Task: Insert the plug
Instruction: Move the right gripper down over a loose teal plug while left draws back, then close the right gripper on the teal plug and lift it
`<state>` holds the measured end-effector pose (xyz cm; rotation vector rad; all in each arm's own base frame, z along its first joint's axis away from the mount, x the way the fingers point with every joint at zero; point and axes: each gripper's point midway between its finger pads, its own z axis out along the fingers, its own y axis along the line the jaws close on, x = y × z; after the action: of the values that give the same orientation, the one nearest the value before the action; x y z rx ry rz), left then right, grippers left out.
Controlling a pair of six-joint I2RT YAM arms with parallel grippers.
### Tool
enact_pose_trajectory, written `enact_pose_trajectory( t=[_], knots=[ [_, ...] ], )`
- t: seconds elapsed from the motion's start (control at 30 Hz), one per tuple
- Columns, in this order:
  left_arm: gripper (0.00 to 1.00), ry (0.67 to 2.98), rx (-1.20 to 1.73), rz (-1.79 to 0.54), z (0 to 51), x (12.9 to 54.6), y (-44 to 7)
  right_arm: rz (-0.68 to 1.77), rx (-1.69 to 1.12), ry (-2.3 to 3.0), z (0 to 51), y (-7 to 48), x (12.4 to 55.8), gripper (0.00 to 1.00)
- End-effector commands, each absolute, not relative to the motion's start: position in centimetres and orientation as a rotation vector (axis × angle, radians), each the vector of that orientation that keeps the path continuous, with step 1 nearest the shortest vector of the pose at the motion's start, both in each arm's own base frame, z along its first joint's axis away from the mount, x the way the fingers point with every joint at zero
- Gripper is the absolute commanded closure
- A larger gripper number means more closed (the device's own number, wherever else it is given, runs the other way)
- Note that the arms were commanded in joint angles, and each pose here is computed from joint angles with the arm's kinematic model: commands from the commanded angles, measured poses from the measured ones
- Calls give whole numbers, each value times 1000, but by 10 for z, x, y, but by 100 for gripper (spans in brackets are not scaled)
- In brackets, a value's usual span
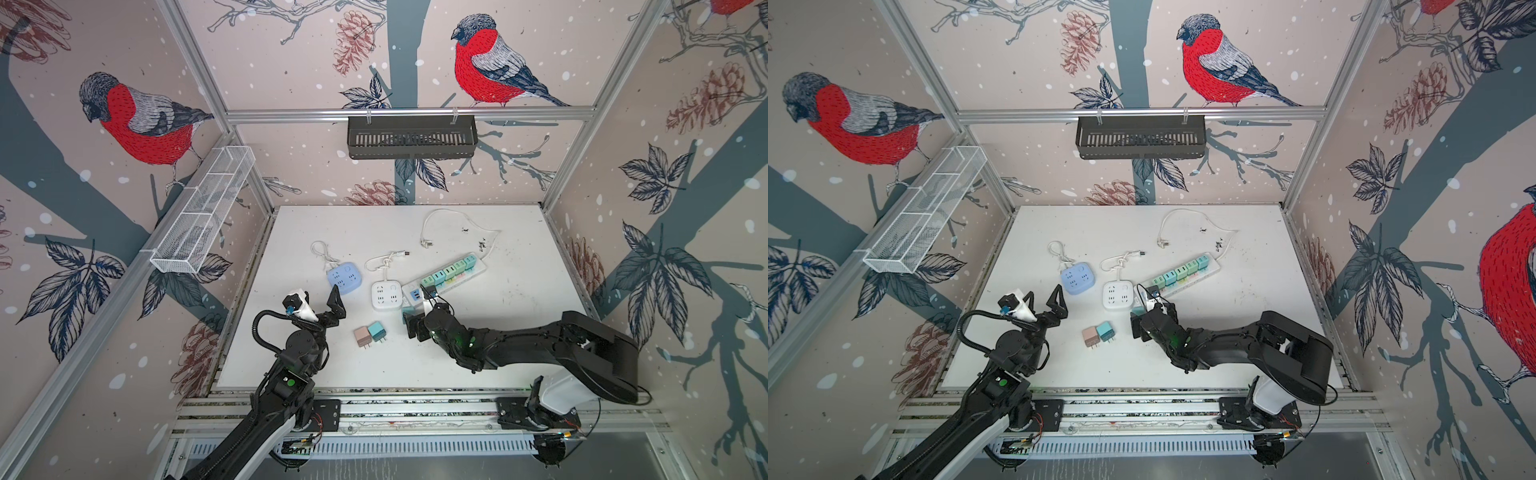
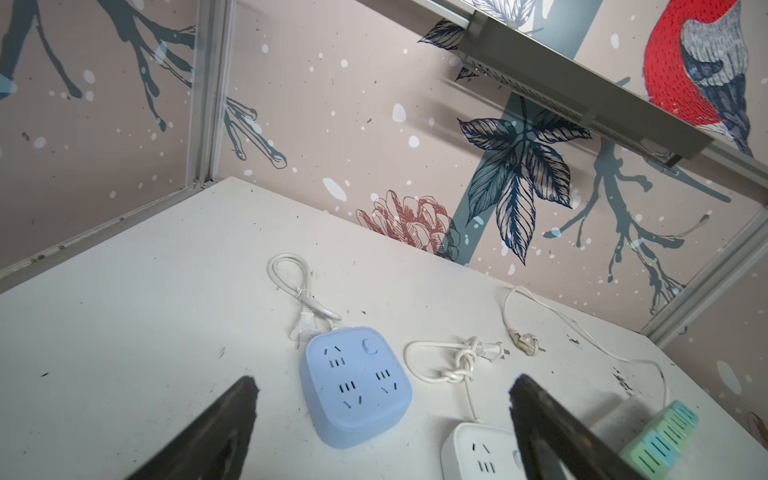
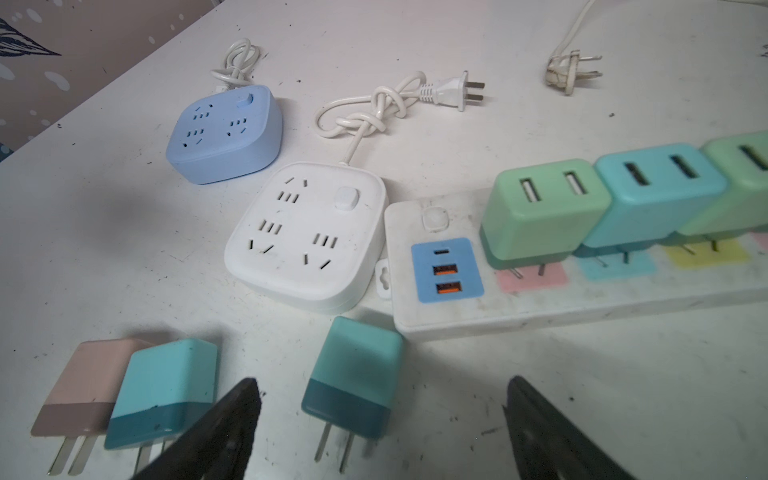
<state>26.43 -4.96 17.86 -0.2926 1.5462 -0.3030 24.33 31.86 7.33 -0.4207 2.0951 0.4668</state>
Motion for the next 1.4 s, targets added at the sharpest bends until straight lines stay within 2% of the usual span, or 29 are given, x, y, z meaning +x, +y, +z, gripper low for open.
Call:
enact_pose_trajectory(
  t=[0.0,0.23,0.97,1.07,1.3,1.37],
  knots=[
    [5,1597,-306,-254,138,260,-42,487,-428,2089,72,332,244,8],
    [5,1691,-262,-240,131,271,-54,459,-455,2124,55,343,246,8],
    [5,1644,-270,-271,135,264,-52,442,-484,2199,22,354,245,21],
    [5,1649,-270,-266,134,264,-51,417,-486,2214,20,351,246,24],
    [5,1640,-281,-266,134,263,-49,365,-460,2214,18,334,244,25],
    [5,1639,-283,-266,134,263,-49,355,-449,2215,17,330,245,29]
  ],
)
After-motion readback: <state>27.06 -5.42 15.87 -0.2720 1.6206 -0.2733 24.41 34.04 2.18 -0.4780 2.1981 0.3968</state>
